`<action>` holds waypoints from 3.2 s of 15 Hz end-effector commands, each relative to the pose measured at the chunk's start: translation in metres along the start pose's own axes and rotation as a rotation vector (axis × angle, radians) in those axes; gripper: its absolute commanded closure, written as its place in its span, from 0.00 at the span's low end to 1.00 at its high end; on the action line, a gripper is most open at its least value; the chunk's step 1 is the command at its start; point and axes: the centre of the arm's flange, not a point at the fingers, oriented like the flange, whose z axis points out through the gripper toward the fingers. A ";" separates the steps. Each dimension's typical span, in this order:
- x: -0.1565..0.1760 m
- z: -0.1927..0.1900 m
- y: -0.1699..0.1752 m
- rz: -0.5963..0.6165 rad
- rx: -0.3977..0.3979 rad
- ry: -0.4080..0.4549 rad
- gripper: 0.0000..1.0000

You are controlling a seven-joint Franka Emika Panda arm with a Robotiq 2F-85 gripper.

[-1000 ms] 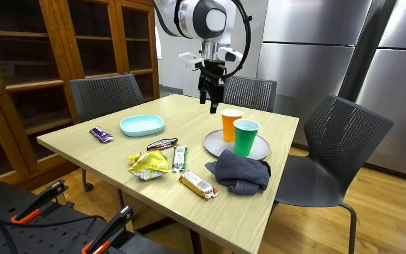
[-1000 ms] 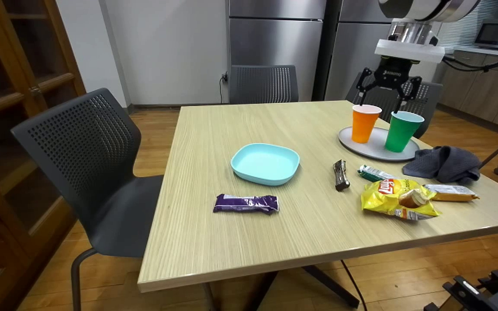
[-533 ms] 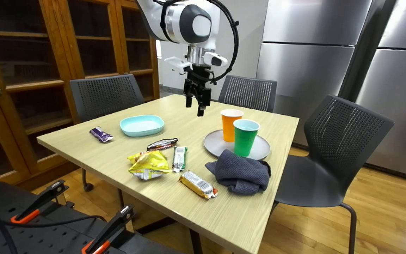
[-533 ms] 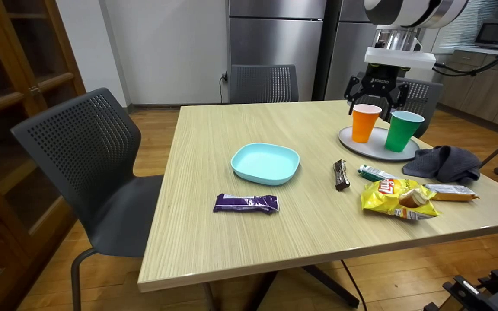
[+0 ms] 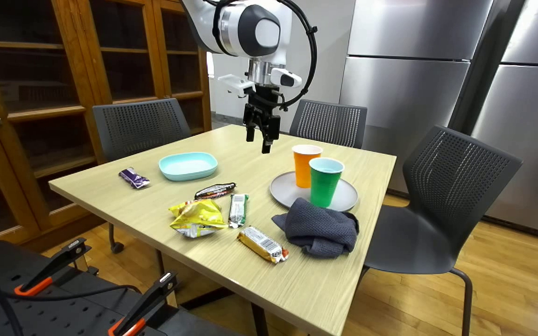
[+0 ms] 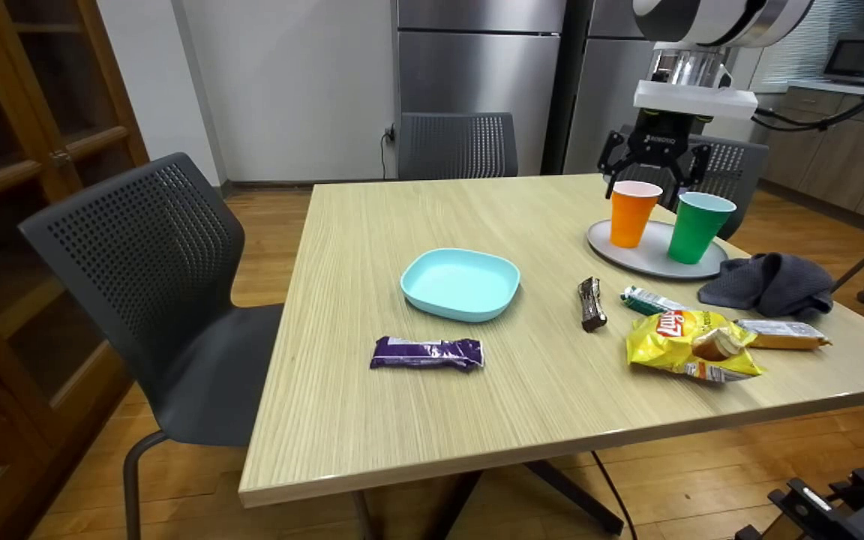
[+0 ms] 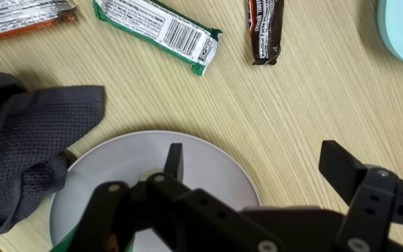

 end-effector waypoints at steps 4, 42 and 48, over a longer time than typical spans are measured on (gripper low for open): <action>0.000 0.000 0.000 0.000 0.000 0.000 0.00; -0.098 0.130 -0.044 -0.379 -0.039 -0.034 0.34; -0.095 0.132 -0.042 -0.375 -0.038 -0.027 0.82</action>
